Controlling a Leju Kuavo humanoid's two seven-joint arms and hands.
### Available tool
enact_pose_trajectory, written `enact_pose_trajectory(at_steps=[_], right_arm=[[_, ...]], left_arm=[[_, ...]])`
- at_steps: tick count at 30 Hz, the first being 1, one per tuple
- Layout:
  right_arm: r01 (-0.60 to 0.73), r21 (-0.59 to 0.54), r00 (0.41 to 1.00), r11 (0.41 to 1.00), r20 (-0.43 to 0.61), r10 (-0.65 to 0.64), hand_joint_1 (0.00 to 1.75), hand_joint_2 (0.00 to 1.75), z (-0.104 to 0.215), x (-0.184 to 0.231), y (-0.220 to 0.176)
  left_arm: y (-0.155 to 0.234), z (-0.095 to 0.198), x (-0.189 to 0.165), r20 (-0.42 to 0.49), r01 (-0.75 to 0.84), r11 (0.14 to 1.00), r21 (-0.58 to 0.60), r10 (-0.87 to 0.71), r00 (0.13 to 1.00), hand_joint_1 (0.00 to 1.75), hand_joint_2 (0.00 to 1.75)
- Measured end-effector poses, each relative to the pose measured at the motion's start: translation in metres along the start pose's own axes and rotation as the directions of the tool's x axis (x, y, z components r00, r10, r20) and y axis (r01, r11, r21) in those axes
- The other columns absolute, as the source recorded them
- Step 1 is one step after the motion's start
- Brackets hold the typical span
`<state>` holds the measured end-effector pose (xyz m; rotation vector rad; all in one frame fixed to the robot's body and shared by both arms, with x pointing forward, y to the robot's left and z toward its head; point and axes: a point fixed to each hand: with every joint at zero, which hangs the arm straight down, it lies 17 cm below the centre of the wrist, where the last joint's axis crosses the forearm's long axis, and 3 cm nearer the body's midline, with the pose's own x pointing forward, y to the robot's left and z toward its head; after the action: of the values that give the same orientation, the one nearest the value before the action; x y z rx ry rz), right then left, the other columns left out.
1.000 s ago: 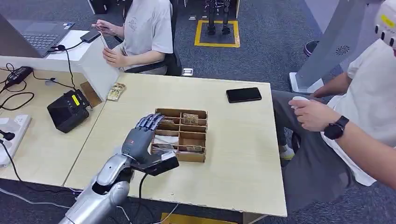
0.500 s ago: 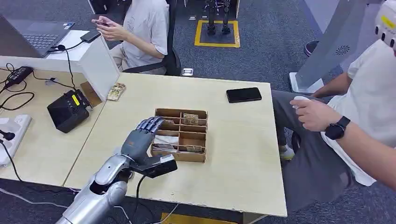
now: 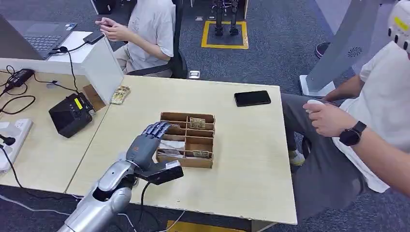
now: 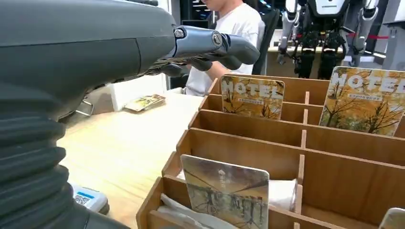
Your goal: Pass the card to the sensor for recognition and then transmit it.
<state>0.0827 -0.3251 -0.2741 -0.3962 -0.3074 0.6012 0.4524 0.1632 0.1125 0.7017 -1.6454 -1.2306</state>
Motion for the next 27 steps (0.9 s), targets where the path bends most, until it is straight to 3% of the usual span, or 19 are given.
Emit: enact_pose_trajectory(at_steps=[27], right_arm=[[0.000, 0.000, 1.000, 1.000, 0.000, 0.000, 0.00, 0.00, 0.000, 0.000, 0.000]], left_arm=[[-0.009, 0.011, -0.011, -0.005, 0.007, 0.999, -0.036, -0.008, 1.000, 0.00, 1.75]])
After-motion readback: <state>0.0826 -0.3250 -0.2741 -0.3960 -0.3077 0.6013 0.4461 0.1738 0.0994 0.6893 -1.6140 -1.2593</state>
